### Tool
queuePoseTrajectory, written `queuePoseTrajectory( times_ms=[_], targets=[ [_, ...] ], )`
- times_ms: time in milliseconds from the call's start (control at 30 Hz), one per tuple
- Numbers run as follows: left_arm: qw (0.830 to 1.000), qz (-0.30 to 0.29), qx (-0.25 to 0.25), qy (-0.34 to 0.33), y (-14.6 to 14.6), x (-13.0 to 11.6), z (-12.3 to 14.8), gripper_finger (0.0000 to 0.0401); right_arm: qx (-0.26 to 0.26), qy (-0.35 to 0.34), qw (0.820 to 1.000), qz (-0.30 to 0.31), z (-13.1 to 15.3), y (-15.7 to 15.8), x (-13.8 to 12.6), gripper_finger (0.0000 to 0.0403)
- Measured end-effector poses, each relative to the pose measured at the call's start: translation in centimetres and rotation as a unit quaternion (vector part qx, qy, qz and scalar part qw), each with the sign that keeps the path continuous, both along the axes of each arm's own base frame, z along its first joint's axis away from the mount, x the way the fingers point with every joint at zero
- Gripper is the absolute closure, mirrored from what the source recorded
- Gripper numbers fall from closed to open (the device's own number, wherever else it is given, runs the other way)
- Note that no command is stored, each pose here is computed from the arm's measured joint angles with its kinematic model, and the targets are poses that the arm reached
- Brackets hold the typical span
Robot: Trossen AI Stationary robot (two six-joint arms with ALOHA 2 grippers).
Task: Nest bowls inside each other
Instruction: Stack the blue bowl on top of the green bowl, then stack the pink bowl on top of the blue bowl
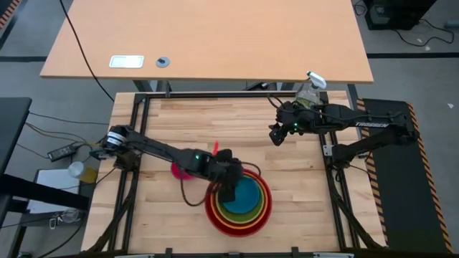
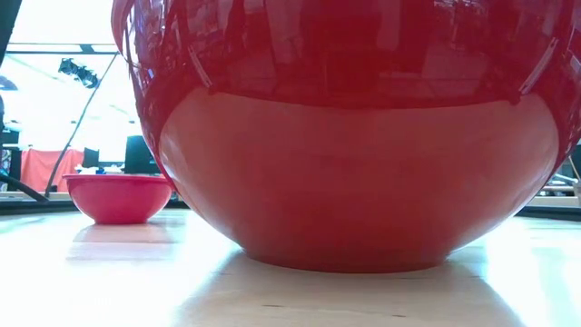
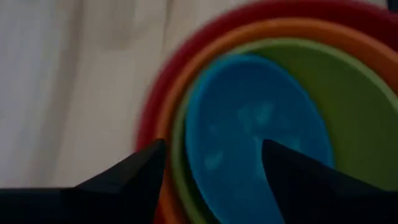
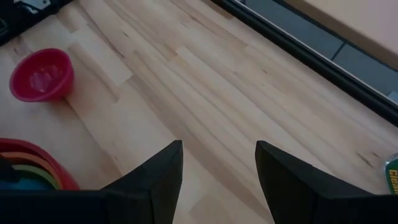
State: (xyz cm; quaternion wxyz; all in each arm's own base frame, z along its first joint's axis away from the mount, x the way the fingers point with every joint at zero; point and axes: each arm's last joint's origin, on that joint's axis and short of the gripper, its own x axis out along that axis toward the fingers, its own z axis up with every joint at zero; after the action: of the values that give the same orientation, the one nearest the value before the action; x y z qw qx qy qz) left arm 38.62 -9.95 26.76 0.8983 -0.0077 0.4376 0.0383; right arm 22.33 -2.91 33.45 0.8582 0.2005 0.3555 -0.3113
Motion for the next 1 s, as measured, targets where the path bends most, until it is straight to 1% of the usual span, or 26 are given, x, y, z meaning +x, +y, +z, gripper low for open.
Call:
queuePoseTrajectory(
  times_ms=[67, 167, 200, 267, 333, 400, 467, 567, 667, 733, 800, 867, 933, 1000],
  targets=[
    [0.999, -0.024, 0.015, -0.016, 0.6, -0.1, 1.0, 0.0130, 0.003, -0.003, 1.000, -0.003, 0.0, 0.0, 0.0, 0.0195],
    [0.992, -0.121, 0.014, -0.044, 0.8, 0.0, 2.1, 0.0136, 0.003, -0.007, 1.000, -0.004, 0.1, 0.0, 0.1, 0.0195],
    [0.988, -0.145, 0.011, -0.048, 0.7, 0.1, 2.2, 0.0140, 0.003, -0.011, 1.000, -0.004, 0.1, 0.0, 0.1, 0.0195],
    [0.984, -0.177, 0.005, -0.033, 0.5, 0.3, 1.4, 0.0148, 0.002, -0.017, 1.000, -0.005, 0.1, 0.0, 0.3, 0.0195],
    [0.979, -0.202, -0.017, -0.017, 0.5, 0.9, 0.1, 0.0157, 0.002, -0.023, 1.000, -0.004, 0.2, 0.0, 0.5, 0.0195],
    [0.980, -0.198, -0.014, 0.010, 0.6, 1.3, -1.4, 0.0166, 0.002, -0.024, 1.000, -0.005, 0.0, -0.1, 0.8, 0.0195],
    [0.982, -0.188, -0.003, 0.022, 0.8, 1.8, -2.5, 0.0174, 0.003, -0.021, 1.000, -0.004, -0.2, -0.1, 1.1, 0.0195],
    [0.981, -0.190, -0.005, 0.040, 0.7, 2.3, -3.9, 0.0183, 0.006, -0.016, 1.000, -0.002, -0.5, 0.0, 1.5, 0.0195],
    [0.975, -0.208, -0.034, 0.065, 0.3, 2.5, -5.4, 0.0190, 0.008, -0.016, 1.000, 0.002, -0.8, 0.0, 2.0, 0.0195],
    [0.969, -0.225, -0.067, 0.073, 0.1, 2.6, -5.9, 0.0193, 0.007, -0.016, 1.000, 0.003, -1.0, 0.0, 2.3, 0.0195],
    [0.968, -0.226, -0.082, 0.077, 0.0, 2.5, -5.9, 0.0195, 0.007, -0.020, 1.000, 0.005, -1.0, 0.0, 2.5, 0.0195],
    [0.968, -0.223, -0.083, 0.074, 0.4, 2.5, -5.6, 0.0195, 0.006, -0.020, 1.000, 0.006, -1.0, 0.0, 2.5, 0.0195],
    [0.970, -0.220, -0.084, 0.059, 0.9, 2.3, -4.5, 0.0195, 0.005, -0.021, 1.000, 0.007, -0.9, 0.0, 2.5, 0.0195],
    [0.972, -0.220, -0.081, 0.021, 1.4, 2.0, -2.4, 0.0195, 0.003, -0.019, 1.000, 0.009, -0.9, 0.0, 2.5, 0.0195]
  ],
)
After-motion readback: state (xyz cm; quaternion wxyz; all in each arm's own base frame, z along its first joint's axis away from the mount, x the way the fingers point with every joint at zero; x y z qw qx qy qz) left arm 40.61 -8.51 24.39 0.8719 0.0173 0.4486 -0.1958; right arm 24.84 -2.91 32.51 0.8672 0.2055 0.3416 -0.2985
